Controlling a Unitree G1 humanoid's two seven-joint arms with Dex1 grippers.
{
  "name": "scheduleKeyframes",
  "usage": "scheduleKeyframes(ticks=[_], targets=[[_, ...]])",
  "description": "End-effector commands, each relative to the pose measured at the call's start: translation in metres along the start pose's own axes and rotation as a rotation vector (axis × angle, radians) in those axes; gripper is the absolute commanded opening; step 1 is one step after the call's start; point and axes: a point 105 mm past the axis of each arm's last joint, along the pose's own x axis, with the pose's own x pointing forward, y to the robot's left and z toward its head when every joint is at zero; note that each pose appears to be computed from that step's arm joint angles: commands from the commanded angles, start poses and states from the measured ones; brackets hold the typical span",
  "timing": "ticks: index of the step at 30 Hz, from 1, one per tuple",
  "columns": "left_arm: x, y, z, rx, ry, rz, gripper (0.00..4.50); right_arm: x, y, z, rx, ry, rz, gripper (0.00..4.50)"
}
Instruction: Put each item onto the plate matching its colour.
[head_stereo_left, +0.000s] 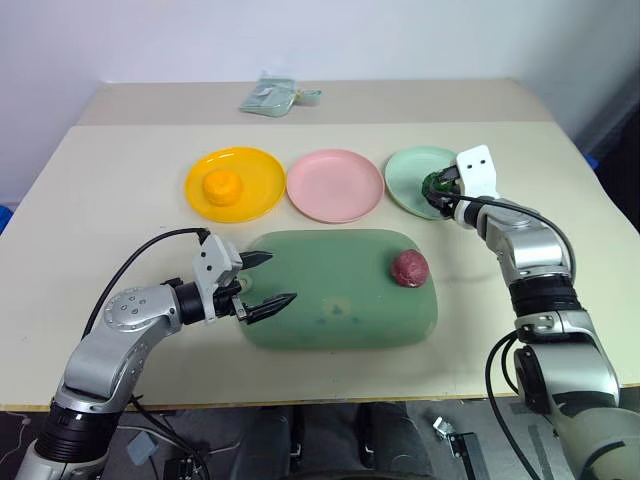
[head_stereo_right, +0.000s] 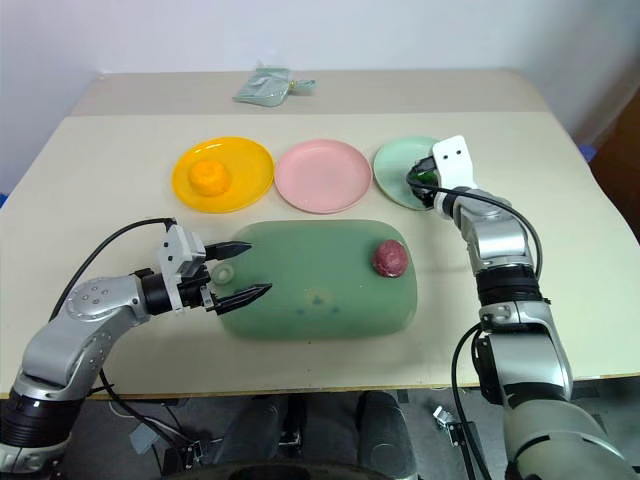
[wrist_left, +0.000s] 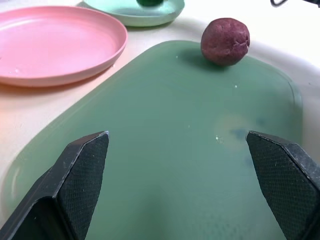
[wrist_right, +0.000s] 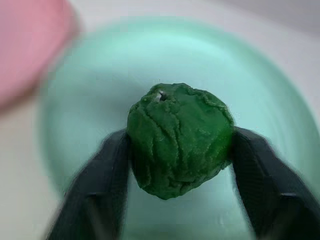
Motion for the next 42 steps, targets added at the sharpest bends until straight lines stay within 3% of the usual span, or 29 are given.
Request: scheduleKeyframes(ticks=[1,3,7,11,15,24,27,29,30,36,39,42], targets=[[-0.001,-0.001,0.010,0.034,-0.032,0.019,4.50,-0.004,-0.010,0.037,-0.031,-0.149,-0.009,4.46],[-0.003,-0.002,0.009,0.027,-0.033,0.028,4.50,-0.011,-0.010,0.046,-0.050,-0.206,0.019,4.46],[-0.003,-0.003,0.005,0.014,-0.029,0.044,4.50,-0.064,0.010,0.070,-0.110,-0.386,0.297,4.46],[-0.001,-0.003,0.006,0.012,-0.032,0.035,4.50,-0.121,0.045,0.043,-0.128,-0.307,0.652,4.46],[0.002,-0.004,0.006,0.017,-0.031,0.012,4.50,-0.135,0.064,0.003,-0.170,-0.138,0.753,4.46],[0.003,-0.005,0.009,0.019,-0.036,0.000,4.50,-0.120,0.073,-0.028,-0.203,-0.040,0.711,4.46],[0.001,-0.005,0.008,0.017,-0.032,0.009,4.50,-0.118,0.075,-0.027,-0.200,-0.043,0.717,3.55],[0.000,-0.005,0.007,0.017,-0.030,0.017,4.50,-0.118,0.079,-0.021,-0.204,-0.068,0.729,2.73],[-0.002,-0.003,0.006,0.017,-0.026,0.032,4.50,-0.115,0.084,-0.013,-0.210,-0.102,0.730,2.56],[-0.015,0.020,0.001,0.026,-0.018,0.193,4.50,-0.054,0.119,0.050,-0.183,-0.311,0.548,2.55],[-0.023,0.028,-0.004,0.028,-0.007,0.257,4.50,-0.009,0.131,0.065,-0.162,-0.282,0.382,2.55],[-0.028,0.027,-0.005,0.029,-0.012,0.292,4.50,0.014,0.140,0.065,-0.180,-0.254,0.321,2.55]])
